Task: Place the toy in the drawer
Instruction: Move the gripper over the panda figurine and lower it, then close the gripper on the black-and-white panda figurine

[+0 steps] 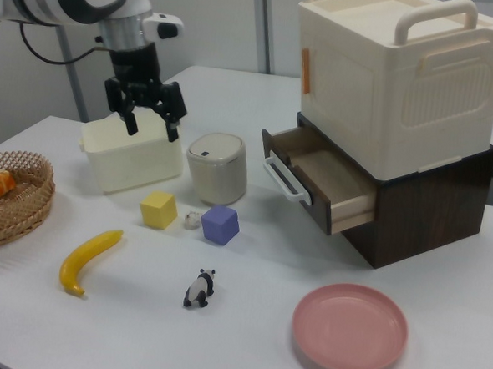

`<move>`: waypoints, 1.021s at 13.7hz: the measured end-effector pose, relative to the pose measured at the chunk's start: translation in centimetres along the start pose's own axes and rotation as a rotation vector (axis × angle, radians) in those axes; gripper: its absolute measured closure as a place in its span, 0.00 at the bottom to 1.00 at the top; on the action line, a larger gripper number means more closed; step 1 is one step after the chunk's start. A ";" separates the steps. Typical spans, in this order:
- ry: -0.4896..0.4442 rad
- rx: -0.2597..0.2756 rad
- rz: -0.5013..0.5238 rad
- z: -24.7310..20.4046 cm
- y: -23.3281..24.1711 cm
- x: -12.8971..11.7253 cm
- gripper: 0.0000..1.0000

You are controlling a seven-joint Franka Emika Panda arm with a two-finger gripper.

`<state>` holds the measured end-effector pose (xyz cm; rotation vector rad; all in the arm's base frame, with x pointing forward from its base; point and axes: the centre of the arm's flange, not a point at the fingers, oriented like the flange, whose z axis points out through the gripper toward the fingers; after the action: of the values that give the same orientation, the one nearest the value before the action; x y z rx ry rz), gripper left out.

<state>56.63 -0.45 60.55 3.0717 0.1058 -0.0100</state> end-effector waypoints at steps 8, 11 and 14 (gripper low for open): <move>-0.054 0.013 -0.075 2.7 6.9 -1.5 0.00; -0.080 0.025 -0.074 7.8 7.2 -2.9 0.00; -0.070 0.026 -0.072 13.9 7.3 -3.6 0.00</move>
<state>53.51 -8.87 47.25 3.0874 0.2136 -0.1235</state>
